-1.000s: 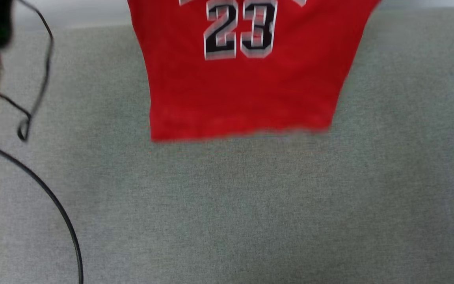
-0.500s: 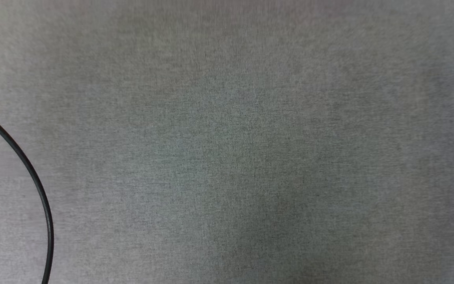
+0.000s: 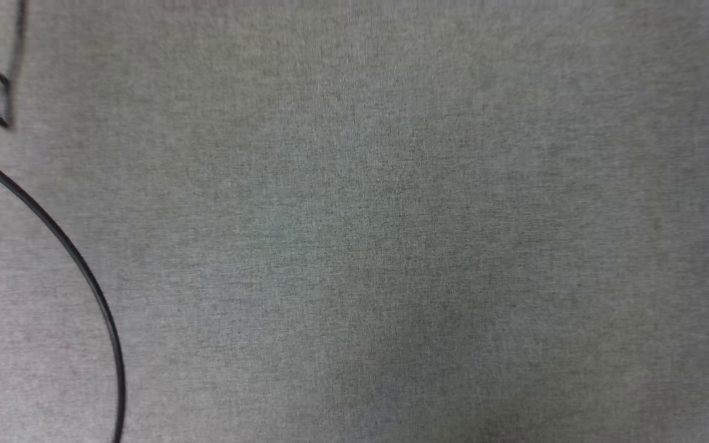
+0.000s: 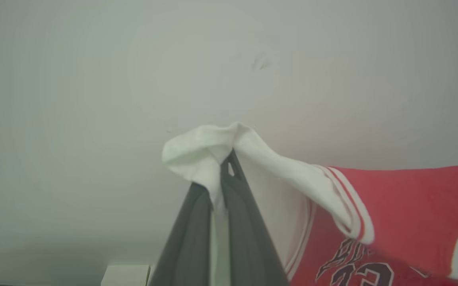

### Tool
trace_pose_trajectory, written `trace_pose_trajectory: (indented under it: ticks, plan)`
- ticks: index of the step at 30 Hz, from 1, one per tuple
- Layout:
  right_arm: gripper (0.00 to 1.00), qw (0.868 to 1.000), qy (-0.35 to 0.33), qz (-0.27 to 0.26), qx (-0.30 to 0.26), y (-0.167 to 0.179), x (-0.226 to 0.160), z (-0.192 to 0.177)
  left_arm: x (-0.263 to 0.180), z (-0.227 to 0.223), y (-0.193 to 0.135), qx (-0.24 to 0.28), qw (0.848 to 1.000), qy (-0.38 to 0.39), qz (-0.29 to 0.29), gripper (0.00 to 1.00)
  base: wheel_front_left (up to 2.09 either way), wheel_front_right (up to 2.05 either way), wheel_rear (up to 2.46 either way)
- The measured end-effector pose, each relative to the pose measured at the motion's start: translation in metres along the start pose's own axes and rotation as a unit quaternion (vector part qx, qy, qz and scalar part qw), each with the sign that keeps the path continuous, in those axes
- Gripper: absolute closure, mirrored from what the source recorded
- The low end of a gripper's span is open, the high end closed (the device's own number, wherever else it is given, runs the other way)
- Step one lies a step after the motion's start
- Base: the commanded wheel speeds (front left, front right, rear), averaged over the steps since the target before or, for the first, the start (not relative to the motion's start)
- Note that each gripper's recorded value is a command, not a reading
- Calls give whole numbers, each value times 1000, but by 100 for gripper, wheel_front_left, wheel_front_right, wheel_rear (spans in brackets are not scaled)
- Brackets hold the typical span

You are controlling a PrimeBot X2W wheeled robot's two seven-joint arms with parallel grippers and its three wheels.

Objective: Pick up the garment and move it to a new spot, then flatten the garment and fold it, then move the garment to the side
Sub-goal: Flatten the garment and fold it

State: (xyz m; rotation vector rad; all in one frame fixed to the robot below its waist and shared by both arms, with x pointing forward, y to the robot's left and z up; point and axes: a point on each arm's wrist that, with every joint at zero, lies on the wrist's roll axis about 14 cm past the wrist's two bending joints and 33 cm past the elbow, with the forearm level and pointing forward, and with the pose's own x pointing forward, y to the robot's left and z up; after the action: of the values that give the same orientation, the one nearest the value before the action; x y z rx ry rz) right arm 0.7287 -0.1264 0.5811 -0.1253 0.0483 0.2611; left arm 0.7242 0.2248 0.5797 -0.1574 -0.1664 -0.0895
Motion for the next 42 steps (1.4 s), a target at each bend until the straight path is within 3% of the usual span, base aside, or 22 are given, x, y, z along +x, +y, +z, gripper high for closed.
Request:
trace_pose_trajectory:
  ticks: [6,15,30,36,42]
  plan:
    - [100,997,70,20,29,21,-39,-65,-53,-48,3,-16,998,68,8,100,0,0,0]
    - [100,987,134,27,83,38,-134,-130,-156,-66,4,-46,994,102,19,100,0,0,0]
    - [100,972,171,14,157,68,-294,-177,-331,-70,2,-48,985,145,78,100,0,0,0]
    - [100,966,189,-12,179,68,-351,-193,-395,-82,-8,-55,974,200,94,100,0,0,0]
    - [100,963,225,-21,147,72,-386,-212,-428,-90,-18,-68,963,240,99,100,0,0,0]
